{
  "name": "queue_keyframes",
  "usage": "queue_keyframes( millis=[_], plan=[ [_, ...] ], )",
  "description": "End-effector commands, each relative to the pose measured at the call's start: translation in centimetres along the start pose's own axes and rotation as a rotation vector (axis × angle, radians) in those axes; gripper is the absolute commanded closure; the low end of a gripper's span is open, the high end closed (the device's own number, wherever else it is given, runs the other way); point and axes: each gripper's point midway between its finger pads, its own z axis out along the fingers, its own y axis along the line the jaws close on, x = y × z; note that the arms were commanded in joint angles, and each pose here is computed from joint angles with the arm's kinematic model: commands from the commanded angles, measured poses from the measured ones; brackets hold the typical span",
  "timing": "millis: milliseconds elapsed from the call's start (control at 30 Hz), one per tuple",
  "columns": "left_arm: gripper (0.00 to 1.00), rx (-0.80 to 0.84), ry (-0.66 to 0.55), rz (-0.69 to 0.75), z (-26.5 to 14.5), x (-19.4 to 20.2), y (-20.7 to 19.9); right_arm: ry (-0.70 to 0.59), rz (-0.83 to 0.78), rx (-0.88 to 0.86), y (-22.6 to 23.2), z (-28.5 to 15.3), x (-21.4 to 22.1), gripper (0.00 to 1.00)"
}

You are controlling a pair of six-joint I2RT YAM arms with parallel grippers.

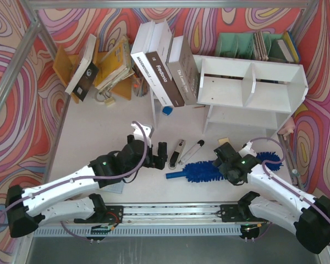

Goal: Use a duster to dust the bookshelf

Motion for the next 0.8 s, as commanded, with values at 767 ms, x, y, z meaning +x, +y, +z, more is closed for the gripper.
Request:
queue_keyframes(
  millis=[767],
  plan=[
    [0.02,0.097,0.057,0.177,3.5,3.4,-5.9,-0.026,0.078,0.087,-1.5,3.1,-1.7,0.29]
  ],
)
